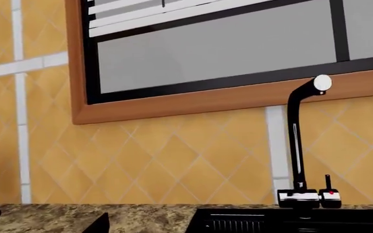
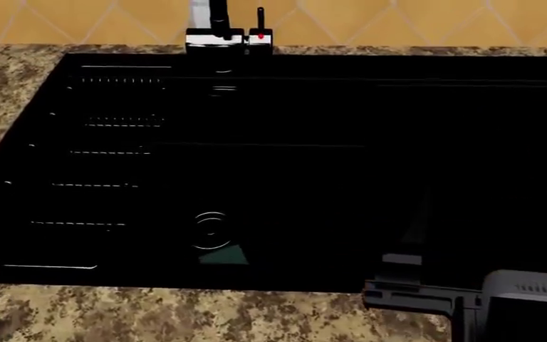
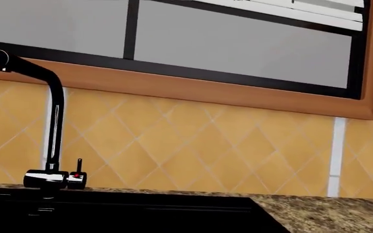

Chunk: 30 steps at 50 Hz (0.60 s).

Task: Turn the sink spout to the right.

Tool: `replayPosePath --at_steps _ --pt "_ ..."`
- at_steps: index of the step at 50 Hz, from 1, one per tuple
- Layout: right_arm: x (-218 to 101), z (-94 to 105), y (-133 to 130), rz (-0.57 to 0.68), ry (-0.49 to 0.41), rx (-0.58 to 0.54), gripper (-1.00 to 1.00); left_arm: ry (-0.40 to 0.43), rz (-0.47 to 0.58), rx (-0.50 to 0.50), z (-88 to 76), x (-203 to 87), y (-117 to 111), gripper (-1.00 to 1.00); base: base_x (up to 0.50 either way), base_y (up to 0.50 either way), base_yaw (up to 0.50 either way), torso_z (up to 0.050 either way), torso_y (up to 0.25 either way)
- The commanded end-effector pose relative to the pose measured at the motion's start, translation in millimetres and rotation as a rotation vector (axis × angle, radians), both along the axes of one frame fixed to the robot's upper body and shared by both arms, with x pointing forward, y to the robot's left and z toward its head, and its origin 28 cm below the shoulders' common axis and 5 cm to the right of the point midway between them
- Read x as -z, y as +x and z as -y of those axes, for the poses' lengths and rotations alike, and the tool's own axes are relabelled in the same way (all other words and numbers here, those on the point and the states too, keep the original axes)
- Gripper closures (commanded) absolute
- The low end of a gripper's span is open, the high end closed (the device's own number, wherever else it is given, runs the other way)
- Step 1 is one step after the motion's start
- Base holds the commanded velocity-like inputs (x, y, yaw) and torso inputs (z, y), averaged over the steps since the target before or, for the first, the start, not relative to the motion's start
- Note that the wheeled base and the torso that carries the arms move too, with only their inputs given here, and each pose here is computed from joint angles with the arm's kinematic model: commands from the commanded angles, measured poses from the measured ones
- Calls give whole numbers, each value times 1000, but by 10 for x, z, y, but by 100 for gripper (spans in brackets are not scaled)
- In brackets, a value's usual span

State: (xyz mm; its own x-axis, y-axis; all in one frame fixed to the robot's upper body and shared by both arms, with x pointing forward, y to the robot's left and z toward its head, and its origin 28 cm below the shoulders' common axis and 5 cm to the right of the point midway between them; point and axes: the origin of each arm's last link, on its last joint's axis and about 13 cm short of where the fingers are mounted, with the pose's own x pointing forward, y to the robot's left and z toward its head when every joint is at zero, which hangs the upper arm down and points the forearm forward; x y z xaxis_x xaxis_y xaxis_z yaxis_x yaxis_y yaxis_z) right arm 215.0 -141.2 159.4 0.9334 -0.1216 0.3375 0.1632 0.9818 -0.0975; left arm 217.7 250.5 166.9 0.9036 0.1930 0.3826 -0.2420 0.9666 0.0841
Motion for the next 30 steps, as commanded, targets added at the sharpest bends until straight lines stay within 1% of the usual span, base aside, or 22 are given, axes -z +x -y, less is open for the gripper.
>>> replayPosePath --at_steps 1,9,30 --pt "4 14 -10 -2 7 4 -100 -1 2 6 7 -10 -3 -100 340 117 0 0 0" --pt "26 2 11 -15 8 5 -100 -9 -3 9 4 1 0 -100 328 22 0 0 0" --pt "55 -17 21 -29 -2 1 -100 -11 1 10 4 -6 34 -100 232 -26 0 0 1"
